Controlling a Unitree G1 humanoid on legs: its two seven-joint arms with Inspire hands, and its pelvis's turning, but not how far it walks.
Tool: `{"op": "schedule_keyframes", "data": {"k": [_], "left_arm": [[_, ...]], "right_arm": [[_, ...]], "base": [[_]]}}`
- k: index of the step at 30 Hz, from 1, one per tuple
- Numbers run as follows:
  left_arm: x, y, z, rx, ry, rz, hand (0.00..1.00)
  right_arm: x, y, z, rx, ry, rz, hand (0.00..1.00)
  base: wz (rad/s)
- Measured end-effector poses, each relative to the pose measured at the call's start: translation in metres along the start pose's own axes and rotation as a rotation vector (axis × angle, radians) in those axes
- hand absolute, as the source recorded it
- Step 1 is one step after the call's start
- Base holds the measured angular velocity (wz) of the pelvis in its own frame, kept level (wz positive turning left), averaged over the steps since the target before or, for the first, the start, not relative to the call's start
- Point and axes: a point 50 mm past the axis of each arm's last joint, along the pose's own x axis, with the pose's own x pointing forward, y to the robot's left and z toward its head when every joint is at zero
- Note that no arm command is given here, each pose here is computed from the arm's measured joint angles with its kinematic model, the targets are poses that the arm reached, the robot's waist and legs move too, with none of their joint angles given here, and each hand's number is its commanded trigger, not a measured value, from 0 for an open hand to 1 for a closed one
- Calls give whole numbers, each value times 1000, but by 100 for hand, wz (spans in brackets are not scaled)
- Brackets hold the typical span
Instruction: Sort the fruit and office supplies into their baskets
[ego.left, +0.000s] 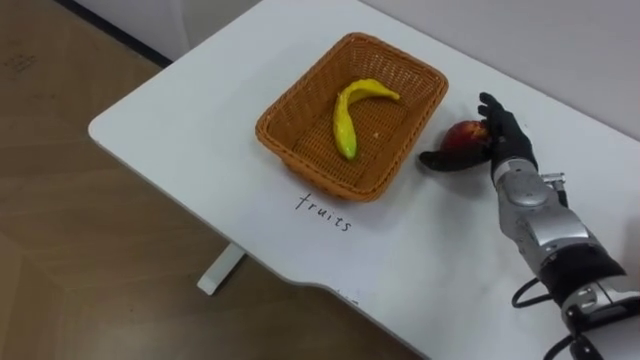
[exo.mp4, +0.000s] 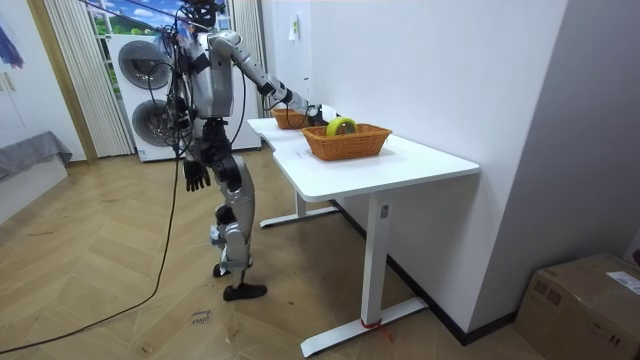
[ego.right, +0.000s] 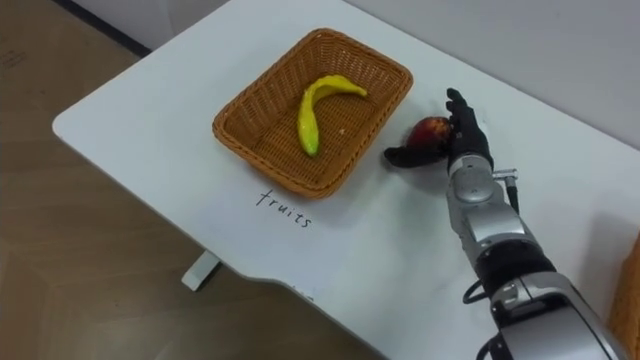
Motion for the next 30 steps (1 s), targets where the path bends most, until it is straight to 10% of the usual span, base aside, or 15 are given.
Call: {"op": "schedule_keyframes", "data": {"k": [12,13,14,16,30], "left_arm": [[0,3,-3,5,27,7,0],[0,3,-3,5,27,8,0],[1,3,-3,6,28,9,0],[1,3,-3,7,33,9,0],[1,4,-4,13,50,12,0]], "right_arm": [[0,0,-6,-46,23,30,1],[0,0,-6,-49,23,31,16],[0,0,-6,-56,24,32,69],[0,0,-6,-61,23,33,100],[2,-17,-6,-114,25,-36,100]], "base": [[-1],[0],[0],[0],[0]]}}
